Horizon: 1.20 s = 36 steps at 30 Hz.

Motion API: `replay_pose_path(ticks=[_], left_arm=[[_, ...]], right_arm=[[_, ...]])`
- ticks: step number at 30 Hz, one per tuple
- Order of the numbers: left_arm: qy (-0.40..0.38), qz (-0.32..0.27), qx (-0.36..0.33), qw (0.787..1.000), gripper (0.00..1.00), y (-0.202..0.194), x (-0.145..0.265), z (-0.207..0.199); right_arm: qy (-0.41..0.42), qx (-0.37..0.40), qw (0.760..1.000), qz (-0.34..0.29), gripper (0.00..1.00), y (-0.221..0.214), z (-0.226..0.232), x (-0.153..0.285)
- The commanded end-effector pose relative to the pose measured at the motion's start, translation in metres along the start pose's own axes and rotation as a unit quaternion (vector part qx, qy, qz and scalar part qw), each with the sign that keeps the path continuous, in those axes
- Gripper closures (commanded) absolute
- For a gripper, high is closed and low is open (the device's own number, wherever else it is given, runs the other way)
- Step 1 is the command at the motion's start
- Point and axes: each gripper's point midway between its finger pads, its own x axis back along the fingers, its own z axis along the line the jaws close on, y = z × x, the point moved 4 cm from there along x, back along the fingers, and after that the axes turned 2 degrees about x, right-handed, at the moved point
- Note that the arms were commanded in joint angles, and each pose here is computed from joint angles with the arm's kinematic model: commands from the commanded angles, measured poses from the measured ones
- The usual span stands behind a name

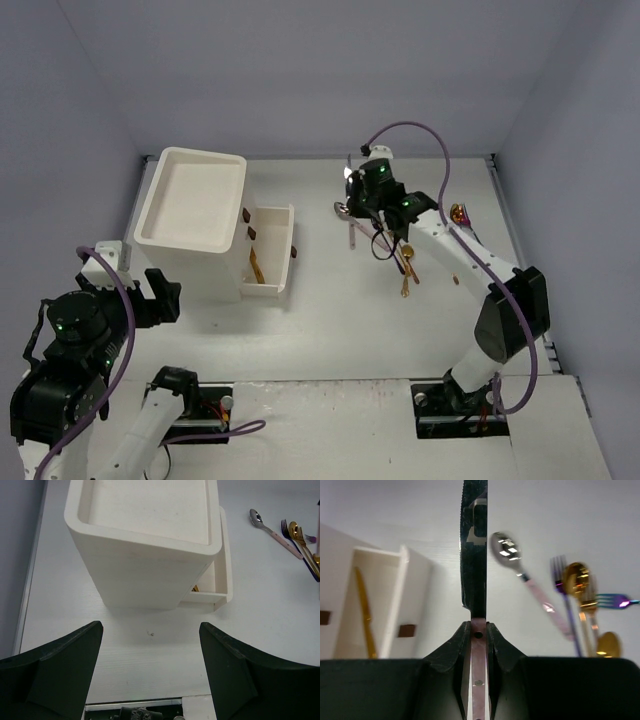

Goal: Sort the eating utensils into containers

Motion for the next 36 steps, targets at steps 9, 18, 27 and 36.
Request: replay_pose_path(ticks=[9,18,27,36], left_arm=[[-0.006,-0.048,0.021,0.999,0.25,0.025,0.011,-0.004],[-0.012,-0.040,0.026,0.999,0.25,0.021,0.008,-0.006],[-0.037,-0.031,0.016,0.999,0.25,0.024,0.005,-0.014],[-0.072,-0.015,-0.022,0.997,0.24,0.026,-0.001,-0.022]], right_arm=[[0.125,-0.186,0.974,-0.043,1.00,-0.025,0.182,-0.030],[0.142,-0.215,0.966,-0.016,0.83,-0.051,0.224,-0.066],[0.124,-0.129,0.982,-0.063,0.49,-0.016,0.166,-0.034],[-0.039,-0.114,0.990,-0.068,0.39,-0.007,-0.044,0.001]])
